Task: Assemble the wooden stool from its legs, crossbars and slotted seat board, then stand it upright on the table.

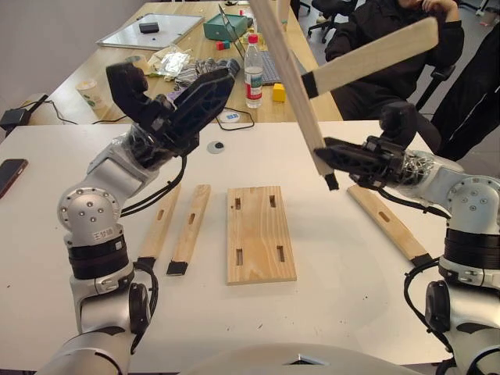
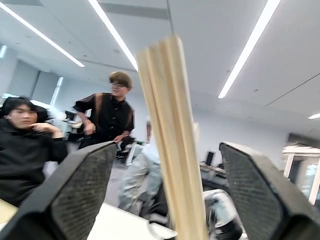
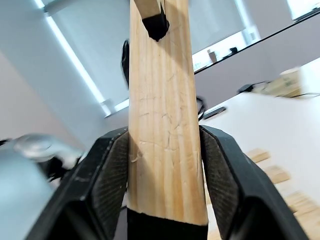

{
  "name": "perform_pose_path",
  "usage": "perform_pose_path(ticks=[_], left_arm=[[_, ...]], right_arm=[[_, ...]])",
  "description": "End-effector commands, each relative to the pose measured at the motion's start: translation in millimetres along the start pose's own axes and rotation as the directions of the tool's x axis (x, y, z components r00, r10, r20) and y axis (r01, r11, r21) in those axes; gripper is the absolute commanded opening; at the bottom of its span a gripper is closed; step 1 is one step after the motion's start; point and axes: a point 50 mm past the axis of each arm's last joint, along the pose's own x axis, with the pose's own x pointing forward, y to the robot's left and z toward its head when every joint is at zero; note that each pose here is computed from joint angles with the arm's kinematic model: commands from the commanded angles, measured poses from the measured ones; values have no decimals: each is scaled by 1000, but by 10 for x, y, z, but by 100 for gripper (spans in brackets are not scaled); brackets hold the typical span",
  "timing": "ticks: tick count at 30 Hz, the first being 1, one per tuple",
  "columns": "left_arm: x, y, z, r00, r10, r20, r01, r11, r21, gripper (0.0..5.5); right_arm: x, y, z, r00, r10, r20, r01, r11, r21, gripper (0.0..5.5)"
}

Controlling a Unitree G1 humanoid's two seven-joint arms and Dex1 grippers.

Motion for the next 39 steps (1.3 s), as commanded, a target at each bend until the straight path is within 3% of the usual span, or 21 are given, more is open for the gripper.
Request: perform_pose_path(ticks=[1,12,22,26,27,32,36,39], left_arm=[[99,-76,4,995,-94,34,96,993,-62,374],[105,-3,-153,996,-76,53,84,983,-161,374],[59,18,-313,999,-44,24,48,980,-193,218],[43,29,-293,999,-32,34,38,983,-182,210],[38,28,-281,999,-34,42,41,983,-181,209],[-14,30,-155,995,-39,89,52,986,-155,203],[-119,22,72,989,-54,139,69,992,-104,203],[-302,61,42,999,1,38,1,999,-41,203]], right_arm=[[63,-1,50,997,35,-68,-37,999,-26,211],[142,5,7,988,80,-130,-86,995,-42,211],[185,3,-16,984,85,-157,-96,994,-60,211],[203,-26,-32,983,62,-172,-75,995,-69,211],[203,-30,-36,983,61,-174,-73,995,-67,247],[194,-52,-61,978,48,-201,-63,996,-69,326],[108,-127,-278,954,1,-300,-27,996,-81,396],[-49,-236,-529,903,-88,-421,37,991,-126,454]])
